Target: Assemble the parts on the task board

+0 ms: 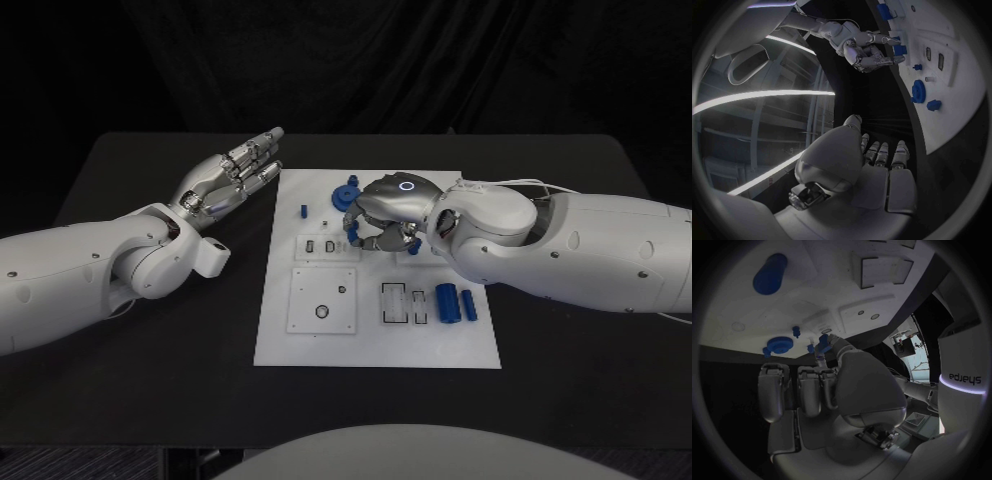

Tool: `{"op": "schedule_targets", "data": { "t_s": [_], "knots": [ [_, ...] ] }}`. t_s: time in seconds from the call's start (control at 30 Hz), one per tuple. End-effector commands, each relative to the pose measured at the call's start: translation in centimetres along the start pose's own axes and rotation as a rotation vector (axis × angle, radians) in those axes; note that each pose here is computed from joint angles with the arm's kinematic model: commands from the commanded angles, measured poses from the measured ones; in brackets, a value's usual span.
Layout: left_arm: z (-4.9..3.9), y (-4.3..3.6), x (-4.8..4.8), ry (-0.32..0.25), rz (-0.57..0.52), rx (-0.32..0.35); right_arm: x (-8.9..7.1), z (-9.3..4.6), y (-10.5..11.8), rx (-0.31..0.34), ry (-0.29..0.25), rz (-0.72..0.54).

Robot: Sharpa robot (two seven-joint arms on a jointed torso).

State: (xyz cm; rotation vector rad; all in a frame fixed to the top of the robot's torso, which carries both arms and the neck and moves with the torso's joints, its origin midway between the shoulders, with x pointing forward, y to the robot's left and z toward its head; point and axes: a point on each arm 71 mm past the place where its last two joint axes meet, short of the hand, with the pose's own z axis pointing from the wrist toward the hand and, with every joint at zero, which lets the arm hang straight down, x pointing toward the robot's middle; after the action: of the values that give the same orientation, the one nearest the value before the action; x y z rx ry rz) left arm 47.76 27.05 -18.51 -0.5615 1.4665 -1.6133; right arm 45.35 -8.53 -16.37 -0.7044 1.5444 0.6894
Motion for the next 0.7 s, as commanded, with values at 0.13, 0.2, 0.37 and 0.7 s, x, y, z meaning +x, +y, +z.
{"op": "schedule_targets", "data": {
  "t_s": [0.13, 0.2, 0.37, 0.7],
  "knots": [
    [0.13, -0.65, 0.21, 0.006, -0.002, 0.091, 0.61, 0.57, -0.08, 0.047, 0.011, -0.046],
    [0.14, -0.65, 0.22, 0.006, -0.003, 0.09, 0.66, 0.66, -0.08, 0.05, 0.01, -0.047],
    [0.15, -0.63, 0.24, 0.008, -0.004, 0.088, 0.72, 0.85, -0.06, 0.055, 0.008, -0.048],
    [0.24, -0.59, 0.29, 0.012, -0.007, 0.087, 0.89, 1.28, 0.2, 0.075, 0.013, -0.055]
  ]
}}
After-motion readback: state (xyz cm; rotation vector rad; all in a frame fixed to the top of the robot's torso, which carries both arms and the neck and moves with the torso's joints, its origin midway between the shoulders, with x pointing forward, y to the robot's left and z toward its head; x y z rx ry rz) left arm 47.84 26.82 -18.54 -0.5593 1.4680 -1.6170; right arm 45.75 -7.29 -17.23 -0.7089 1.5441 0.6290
